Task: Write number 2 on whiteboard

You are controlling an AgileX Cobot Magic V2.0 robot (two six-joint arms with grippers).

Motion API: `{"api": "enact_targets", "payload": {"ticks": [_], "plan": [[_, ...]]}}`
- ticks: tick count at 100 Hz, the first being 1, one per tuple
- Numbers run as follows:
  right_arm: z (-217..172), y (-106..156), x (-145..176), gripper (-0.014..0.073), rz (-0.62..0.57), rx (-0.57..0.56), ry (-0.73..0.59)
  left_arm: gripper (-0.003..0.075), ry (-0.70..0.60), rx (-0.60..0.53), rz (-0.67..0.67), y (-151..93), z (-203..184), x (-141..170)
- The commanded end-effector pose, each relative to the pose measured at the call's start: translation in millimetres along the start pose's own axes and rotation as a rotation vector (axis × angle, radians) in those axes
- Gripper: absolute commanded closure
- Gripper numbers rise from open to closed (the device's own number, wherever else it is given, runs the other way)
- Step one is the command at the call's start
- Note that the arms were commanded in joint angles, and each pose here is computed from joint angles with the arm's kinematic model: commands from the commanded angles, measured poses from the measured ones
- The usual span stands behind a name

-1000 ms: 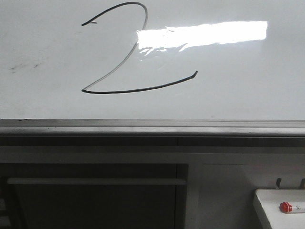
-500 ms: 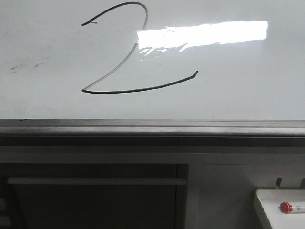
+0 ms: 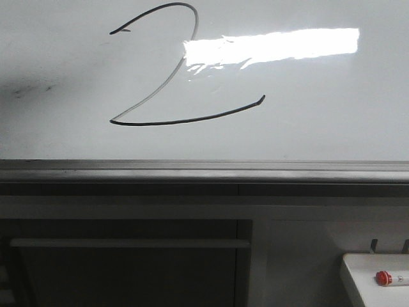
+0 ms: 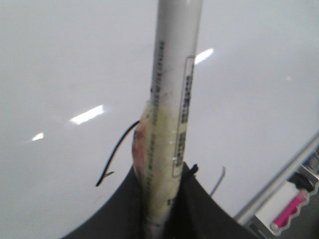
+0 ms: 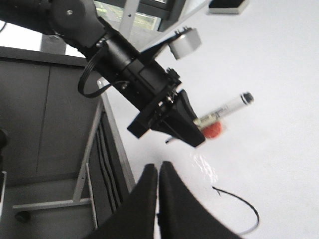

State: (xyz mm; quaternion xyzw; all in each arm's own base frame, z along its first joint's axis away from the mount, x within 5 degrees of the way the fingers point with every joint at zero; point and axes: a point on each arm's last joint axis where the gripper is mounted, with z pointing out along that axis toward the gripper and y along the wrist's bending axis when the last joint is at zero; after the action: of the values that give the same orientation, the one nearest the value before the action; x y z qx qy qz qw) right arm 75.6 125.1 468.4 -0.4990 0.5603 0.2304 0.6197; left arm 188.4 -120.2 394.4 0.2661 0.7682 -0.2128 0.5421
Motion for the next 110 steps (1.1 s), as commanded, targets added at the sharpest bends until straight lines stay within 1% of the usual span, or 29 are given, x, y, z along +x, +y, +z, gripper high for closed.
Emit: {"api": "enact_targets", "payload": {"ticks": [1, 9, 21, 39, 50, 78, 110], "plan": [[-8.5, -8.3, 3.6, 0.0666, 0.03, 0.095, -0.028, 0.0741, -0.12, -0.094, -0.136, 15.9, 3.7, -6.6], [-7.3, -9.3, 19.8, 0.0666, 0.066, 0.129, 0.022, 0.0741, -0.089, -0.133, -0.225, 29.1, 17.0, 5.2], [-0.6, -7.7, 39.5, 0.0666, 0.15, 0.145, 0.068, 0.0741, -0.032, -0.154, -0.331, 42.9, 38.0, 19.0], [6.0, -3.5, 51.7, 0.0666, 0.2, 0.131, 0.082, 0.0741, 0.011, -0.19, -0.378, 54.7, 66.5, 33.4], [6.5, -3.1, 52.6, 0.0666, 0.207, 0.128, 0.081, 0.0741, 0.008, -0.217, -0.383, 60.0, 75.6, 37.5], [6.6, -2.7, 51.3, 0.0666, 0.232, 0.124, 0.066, 0.0741, -0.061, -0.287, -0.376, 70.0, 82.9, 36.6], [7.2, -2.4, 50.2, 0.0666, 0.257, 0.118, 0.052, 0.074, -0.019, -0.281, -0.384, 71.2, 91.3, 44.3]]}}
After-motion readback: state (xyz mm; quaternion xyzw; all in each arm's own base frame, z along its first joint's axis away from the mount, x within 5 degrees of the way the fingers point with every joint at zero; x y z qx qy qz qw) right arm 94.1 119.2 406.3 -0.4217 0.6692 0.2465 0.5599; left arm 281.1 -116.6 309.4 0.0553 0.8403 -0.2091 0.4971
